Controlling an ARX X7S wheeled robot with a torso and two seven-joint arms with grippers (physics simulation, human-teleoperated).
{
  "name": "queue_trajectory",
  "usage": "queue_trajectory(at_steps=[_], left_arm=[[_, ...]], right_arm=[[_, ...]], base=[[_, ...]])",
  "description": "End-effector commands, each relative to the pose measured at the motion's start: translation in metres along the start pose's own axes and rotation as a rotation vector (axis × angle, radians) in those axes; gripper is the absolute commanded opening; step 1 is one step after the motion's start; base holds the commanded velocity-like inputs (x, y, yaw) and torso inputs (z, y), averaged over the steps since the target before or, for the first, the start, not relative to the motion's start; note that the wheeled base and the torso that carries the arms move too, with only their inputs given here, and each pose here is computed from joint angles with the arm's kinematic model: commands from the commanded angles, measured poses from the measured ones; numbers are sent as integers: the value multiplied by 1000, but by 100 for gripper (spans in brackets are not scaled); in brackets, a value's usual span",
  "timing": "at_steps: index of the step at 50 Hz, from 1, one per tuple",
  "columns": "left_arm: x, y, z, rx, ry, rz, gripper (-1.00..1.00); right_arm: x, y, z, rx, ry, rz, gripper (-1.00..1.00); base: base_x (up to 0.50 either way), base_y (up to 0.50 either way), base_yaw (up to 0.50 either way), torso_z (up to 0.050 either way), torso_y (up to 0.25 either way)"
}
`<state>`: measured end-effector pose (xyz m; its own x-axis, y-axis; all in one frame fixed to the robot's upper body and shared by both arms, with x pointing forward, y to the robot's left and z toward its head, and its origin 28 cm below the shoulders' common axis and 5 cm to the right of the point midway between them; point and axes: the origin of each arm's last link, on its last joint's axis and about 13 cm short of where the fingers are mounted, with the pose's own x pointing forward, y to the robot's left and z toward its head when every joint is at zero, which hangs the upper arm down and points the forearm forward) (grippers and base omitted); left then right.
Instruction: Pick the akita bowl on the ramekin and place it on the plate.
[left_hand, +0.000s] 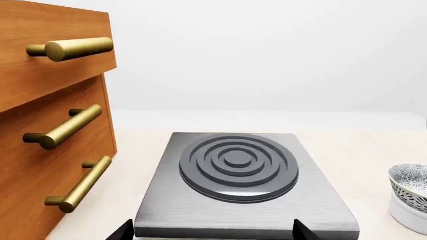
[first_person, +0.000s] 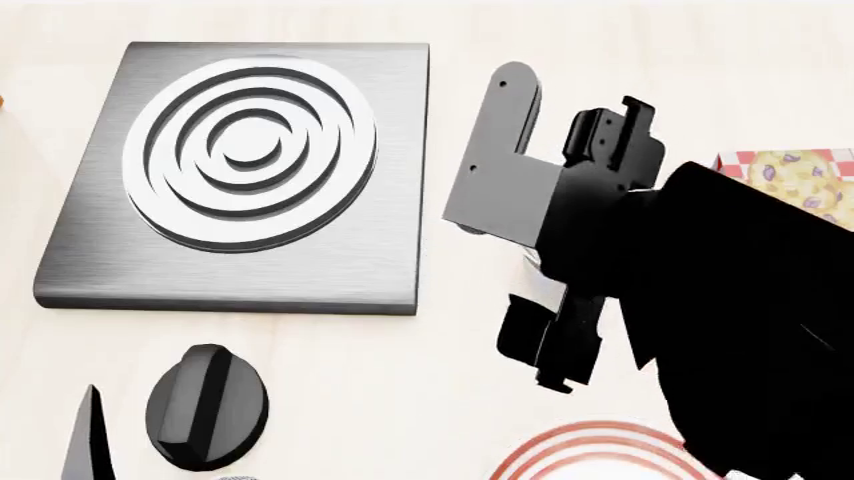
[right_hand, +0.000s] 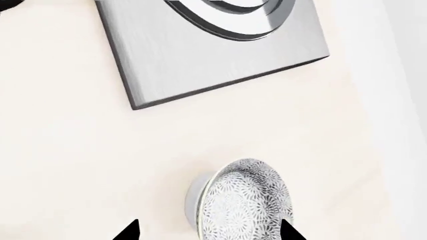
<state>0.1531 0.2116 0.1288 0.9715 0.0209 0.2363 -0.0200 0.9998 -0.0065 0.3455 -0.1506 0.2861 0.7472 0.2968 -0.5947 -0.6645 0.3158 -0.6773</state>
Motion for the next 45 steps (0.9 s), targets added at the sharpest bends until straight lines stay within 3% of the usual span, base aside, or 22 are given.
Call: queue_trajectory(at_steps=[1,29,45], left_arm=[[0,0,-2,-10,4,-2,100],[1,3,-1,-12,-1,11,100],[1,3,-2,-11,5,14,100]], right_arm=[[20,-8,0,-7,33,20,100],[51,-22,-10,-22,109,-34,100],[66,-9,-17,-3,56,14,100]], base=[[0,0,0,0,0],[0,0,0,0,0],[0,0,0,0,0]])
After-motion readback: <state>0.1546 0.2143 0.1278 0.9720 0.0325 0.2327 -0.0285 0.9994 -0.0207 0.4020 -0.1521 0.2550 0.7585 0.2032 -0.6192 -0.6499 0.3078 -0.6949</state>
